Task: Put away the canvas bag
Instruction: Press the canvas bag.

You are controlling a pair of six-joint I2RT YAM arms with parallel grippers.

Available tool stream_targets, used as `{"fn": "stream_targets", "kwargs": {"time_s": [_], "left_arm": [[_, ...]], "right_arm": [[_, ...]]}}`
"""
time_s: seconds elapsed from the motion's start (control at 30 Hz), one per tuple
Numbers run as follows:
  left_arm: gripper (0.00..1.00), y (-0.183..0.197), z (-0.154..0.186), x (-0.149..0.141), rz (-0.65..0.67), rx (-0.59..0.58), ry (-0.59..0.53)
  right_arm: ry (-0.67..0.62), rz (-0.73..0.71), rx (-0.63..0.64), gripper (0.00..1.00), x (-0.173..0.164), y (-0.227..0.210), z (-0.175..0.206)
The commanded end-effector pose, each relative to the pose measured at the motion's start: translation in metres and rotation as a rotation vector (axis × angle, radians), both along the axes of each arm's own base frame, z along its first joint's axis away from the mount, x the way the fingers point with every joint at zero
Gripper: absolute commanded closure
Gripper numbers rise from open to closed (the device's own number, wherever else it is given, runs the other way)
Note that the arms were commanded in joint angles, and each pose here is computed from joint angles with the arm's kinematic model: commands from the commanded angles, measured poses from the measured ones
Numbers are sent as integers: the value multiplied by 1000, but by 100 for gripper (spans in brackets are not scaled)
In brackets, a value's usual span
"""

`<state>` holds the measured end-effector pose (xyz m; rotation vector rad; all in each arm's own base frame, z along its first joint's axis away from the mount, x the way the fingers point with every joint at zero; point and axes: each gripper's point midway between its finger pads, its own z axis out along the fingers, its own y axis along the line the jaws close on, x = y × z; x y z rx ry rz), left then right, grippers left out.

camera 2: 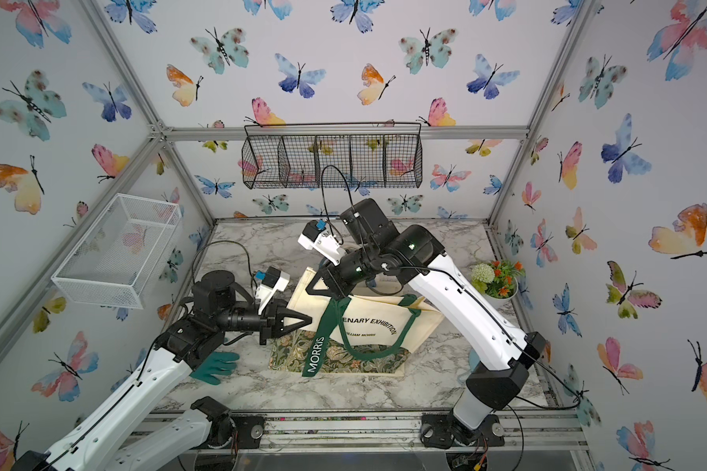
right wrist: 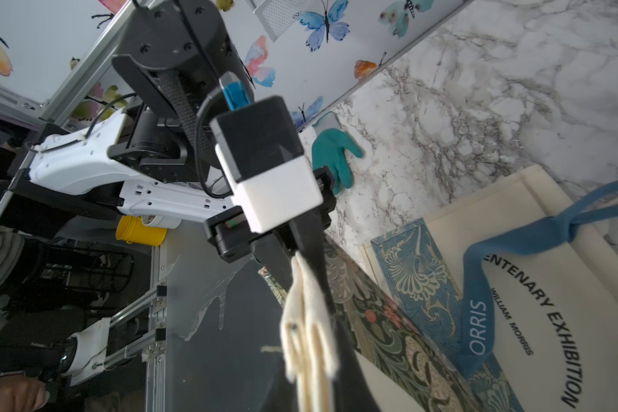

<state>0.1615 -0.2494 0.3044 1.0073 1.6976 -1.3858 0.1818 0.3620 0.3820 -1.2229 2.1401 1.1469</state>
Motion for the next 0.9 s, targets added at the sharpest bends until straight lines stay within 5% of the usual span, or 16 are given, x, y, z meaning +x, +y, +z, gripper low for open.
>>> {"fn": "stream_targets", "kwargs": {"time_s": [0.0, 0.03, 0.1, 0.2, 0.23, 0.33, 0.4, 0.43, 0.5, 0.53, 0.6, 0.63, 0.7, 0.73, 0.8, 0.87], "left_arm": [[78, -2, -9, -13, -57, -10, 57], [45, -2, -8, -15, -69, -21, 63], [35, -3, -9, -17, -71, -38, 60], [96, -4, -14, -19, -81, -50, 56], [99, -5, -17, -19, -85, -48, 66], [48, -7, -22, -18, -87, -42, 91], [92, -9, -23, -21, -106, -42, 84], [96, -9, -25, -21, -106, -38, 83], [56, -9, -27, -18, -87, -31, 91], [52, -9, -29, -16, -76, -26, 96], [93, -9, -30, -18, -88, -26, 93], [94, -9, -30, -18, -89, -25, 95], [47, -9, -32, -15, -70, -17, 107], [49, -9, -33, -14, -58, -13, 110], [100, -9, -33, -19, -89, -23, 100], [90, -9, -32, -16, -73, -21, 105]], "right_arm": [[-177, -142, 153, 98, 35, -9, 64], [-185, -164, 162, 98, 40, -14, 69], [-200, -203, 183, 98, 50, -23, 80], [-223, -266, 215, 98, 63, -39, 96], [-230, -286, 227, 98, 67, -45, 102], [-250, -325, 254, 98, 76, -57, 114], [-256, -341, 267, 98, 80, -61, 119], [-260, -346, 272, 98, 82, -63, 121], [-269, -357, 278, 98, 85, -66, 125], [-274, -362, 281, 98, 87, -67, 127], [-279, -365, 290, 98, 89, -69, 131], [-276, -362, 294, 98, 89, -68, 131], [-273, -363, 293, 98, 91, -68, 131], [-272, -364, 292, 98, 91, -68, 130], [-270, -359, 292, 98, 91, -67, 130], [-267, -351, 288, 98, 90, -67, 128]]}}
